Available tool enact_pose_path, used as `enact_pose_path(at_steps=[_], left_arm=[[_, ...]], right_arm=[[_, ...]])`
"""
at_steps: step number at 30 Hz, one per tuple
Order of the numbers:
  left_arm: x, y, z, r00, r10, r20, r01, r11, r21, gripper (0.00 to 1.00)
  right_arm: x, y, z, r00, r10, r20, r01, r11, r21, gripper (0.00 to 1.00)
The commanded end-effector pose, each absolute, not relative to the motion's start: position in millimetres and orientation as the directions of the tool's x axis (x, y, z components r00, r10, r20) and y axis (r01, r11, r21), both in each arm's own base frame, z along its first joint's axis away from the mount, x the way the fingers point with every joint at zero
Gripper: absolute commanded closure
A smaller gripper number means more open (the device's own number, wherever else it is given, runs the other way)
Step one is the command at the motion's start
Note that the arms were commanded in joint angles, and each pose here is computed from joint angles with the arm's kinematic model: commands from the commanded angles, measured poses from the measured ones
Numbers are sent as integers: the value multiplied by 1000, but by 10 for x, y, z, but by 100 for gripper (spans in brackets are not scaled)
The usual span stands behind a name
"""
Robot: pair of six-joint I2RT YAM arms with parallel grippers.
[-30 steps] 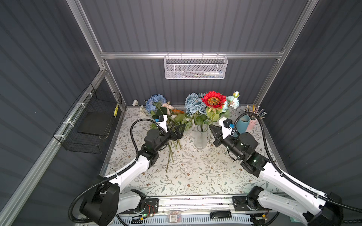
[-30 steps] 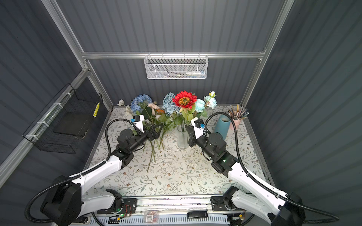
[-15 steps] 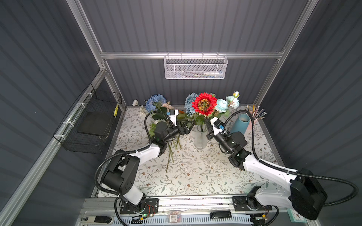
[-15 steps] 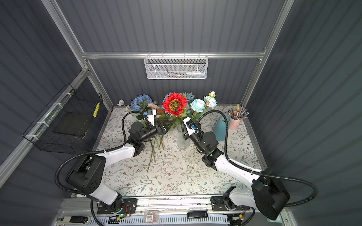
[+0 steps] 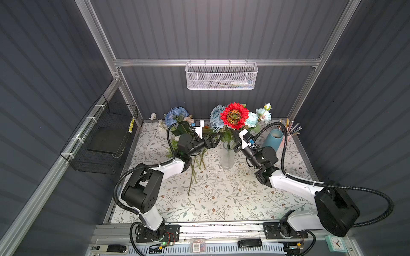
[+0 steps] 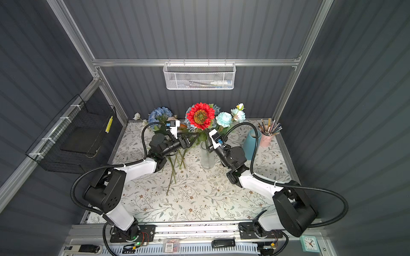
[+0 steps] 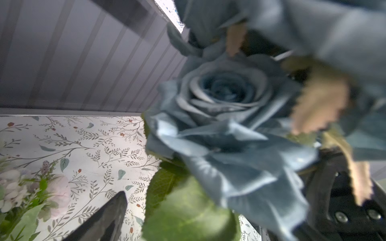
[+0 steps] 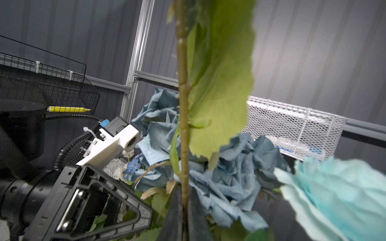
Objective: Arrange flowers in a vase
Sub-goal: Place the flower in the vase.
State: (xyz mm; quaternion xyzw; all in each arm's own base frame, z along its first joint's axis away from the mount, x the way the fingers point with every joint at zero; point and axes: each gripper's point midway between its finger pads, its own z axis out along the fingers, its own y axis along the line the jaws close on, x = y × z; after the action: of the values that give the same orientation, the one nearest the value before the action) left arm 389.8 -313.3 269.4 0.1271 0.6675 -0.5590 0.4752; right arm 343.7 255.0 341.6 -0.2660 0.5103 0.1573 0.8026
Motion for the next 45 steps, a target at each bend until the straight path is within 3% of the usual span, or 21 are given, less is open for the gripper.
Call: enact_pose_path(at_steps=[1,13,30,45], left_arm=[[3989,-3171,2692,-510,-353,-785,700,359,-617,0],[4047,-3184,2673,-518,-351,-780,687,373,-624,1],[4015,-3152,2684,-520,-357,-776,680,377,-629,1],[3943,-3110,2733,-531,-346,-773,669,389,-634,1]], right_arm=[[3391,2508,3309,415,42,-909,-543,813,-210,100],[3411,2475,2695,264,65,-962,-569,816,-101,99],[3393,2408,2387,151,43,-988,-560,827,-49,75],[3299,2238,2294,34,-15,-999,-525,851,-31,35]])
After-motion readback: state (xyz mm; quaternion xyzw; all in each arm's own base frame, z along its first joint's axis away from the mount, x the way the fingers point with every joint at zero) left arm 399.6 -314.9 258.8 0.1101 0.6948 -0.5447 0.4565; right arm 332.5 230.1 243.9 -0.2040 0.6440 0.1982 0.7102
